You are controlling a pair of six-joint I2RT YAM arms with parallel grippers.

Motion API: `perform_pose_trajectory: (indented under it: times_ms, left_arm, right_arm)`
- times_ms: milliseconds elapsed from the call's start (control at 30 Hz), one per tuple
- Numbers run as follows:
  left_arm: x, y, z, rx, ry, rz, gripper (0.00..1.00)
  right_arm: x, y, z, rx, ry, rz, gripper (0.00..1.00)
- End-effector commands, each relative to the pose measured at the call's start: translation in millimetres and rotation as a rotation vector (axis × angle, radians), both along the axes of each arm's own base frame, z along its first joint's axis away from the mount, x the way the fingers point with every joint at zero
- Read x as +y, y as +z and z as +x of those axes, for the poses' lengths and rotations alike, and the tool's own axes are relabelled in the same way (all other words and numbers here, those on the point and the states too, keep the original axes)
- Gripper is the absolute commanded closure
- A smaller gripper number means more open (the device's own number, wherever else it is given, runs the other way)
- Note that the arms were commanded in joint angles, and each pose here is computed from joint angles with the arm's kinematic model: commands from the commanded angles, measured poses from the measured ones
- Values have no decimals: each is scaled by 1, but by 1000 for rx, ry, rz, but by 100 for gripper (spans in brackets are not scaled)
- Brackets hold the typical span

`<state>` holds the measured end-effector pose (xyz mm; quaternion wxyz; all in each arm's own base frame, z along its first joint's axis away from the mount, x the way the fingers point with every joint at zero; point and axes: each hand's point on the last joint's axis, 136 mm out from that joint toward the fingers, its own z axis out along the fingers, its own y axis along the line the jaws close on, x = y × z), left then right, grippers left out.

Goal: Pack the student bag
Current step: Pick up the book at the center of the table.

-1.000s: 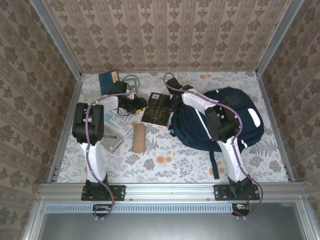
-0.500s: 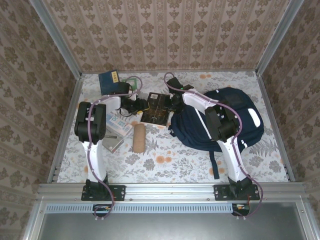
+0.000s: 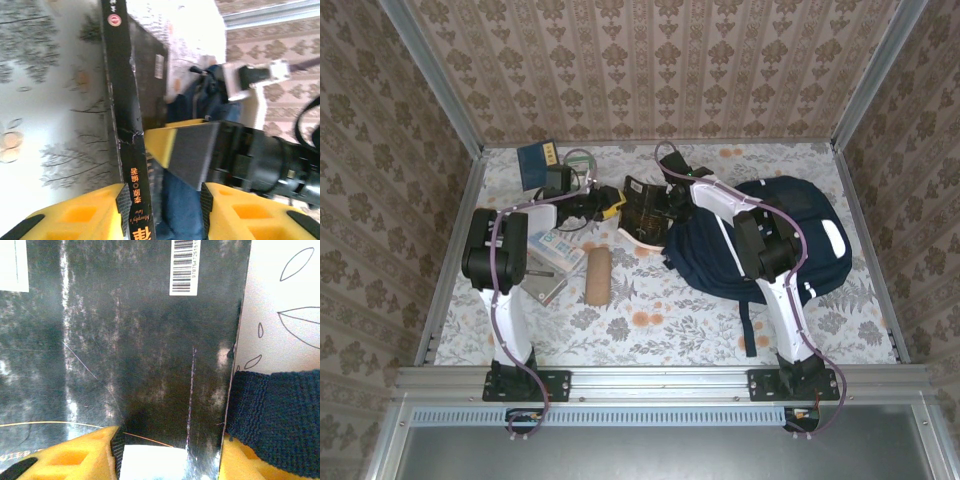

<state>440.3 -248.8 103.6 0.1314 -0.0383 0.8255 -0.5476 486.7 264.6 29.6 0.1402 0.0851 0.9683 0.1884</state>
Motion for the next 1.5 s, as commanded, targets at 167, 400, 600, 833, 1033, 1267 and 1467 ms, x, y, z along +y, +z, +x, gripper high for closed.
perform_pose_trajectory:
  times_ms: [167,400,600,833,1033,1267,1467]
  left_arm:
    - [-30,-8,-36,72,-186,-11,55]
    - [-29,-34,-44,109,-219,98,55]
    - [-48,-1,-40,9,-236,-58,56]
    - [-60,8,-32,-35,-199,-89,56]
    - [-56,-15,-25,12,-52,-5,55]
    - [-42,-33,-30,76,79,83,54]
    - [-26,-39,-34,82,35,256,52]
  right_arm:
    - [38,-13,-22,44,93,78,51]
    - [38,-13,-25,49,92,79,51]
    - [37,-12,-26,49,92,79,51]
    - [38,-9,-26,51,89,88,51]
    - [40,-4,-22,23,89,101,50]
    - [39,-5,-24,24,87,100,50]
    - [39,-2,-24,19,89,104,50]
